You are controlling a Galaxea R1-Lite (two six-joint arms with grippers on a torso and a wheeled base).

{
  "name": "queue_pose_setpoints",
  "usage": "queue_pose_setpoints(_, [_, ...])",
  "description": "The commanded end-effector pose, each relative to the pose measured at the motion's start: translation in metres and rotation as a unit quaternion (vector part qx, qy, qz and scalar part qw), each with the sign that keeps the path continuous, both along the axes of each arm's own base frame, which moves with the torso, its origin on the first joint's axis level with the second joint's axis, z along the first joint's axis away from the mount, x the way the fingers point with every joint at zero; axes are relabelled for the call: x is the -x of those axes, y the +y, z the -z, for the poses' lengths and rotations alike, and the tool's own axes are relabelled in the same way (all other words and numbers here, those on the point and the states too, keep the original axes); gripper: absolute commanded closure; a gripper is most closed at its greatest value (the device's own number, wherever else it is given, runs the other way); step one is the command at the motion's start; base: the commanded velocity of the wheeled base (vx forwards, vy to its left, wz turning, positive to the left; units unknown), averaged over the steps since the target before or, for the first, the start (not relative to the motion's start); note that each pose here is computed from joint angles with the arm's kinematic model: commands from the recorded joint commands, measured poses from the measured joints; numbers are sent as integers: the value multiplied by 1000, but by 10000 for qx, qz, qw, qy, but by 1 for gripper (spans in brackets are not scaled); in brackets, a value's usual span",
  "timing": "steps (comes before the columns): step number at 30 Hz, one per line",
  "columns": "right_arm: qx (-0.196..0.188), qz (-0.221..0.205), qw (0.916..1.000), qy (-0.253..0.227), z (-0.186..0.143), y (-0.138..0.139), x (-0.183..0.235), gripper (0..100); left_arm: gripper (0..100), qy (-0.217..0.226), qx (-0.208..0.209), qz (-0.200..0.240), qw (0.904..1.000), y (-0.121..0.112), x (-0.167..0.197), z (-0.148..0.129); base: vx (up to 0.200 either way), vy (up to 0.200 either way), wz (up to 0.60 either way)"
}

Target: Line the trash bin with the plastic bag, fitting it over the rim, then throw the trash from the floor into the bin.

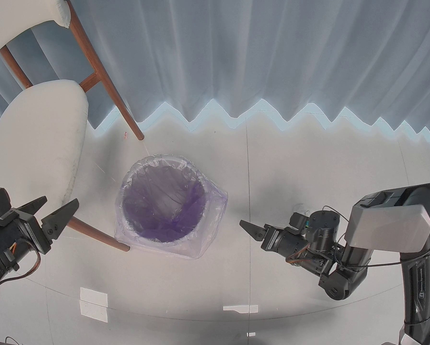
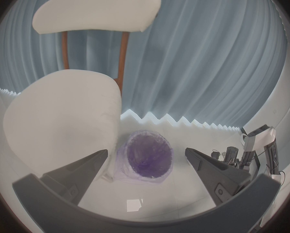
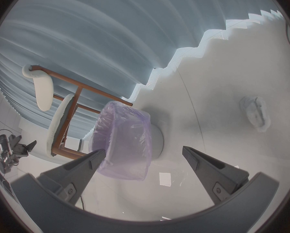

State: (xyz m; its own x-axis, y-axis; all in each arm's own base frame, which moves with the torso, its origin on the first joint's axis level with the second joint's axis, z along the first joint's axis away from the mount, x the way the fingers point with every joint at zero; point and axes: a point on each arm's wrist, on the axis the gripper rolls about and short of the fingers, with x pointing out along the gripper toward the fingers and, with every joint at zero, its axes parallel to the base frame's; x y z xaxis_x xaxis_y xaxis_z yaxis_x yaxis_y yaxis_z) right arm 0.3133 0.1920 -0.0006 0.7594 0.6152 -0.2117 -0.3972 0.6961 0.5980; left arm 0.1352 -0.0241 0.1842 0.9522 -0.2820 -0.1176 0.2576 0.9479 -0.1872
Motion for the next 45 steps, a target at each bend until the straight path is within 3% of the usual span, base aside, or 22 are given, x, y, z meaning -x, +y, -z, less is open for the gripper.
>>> queue_pose_setpoints(1, [65, -71, 9999, 110, 30, 24, -29, 0, 0, -249, 117, -423, 9987, 12, 13, -5, 0, 0, 0])
queue_pose_setpoints(12, [94, 31, 9999, 107, 39, 42, -73, 0, 0, -354, 109, -773, 9963, 21, 11, -10, 0, 0, 0])
queue_pose_setpoints(34, [270, 39, 9994, 229, 51, 66, -119, 0, 0, -329, 118, -889, 9954, 24, 11, -9, 0, 0, 0])
queue_pose_setpoints(35, [268, 46, 9994, 221, 53, 67, -120, 100, 0, -322, 118, -897, 9954, 24, 11, -8, 0, 0, 0])
queue_pose_setpoints(45, [288, 151, 9992, 229, 55, 63, -124, 100, 0, -287, 99, -942, 9951, 25, 12, -6, 0, 0, 0])
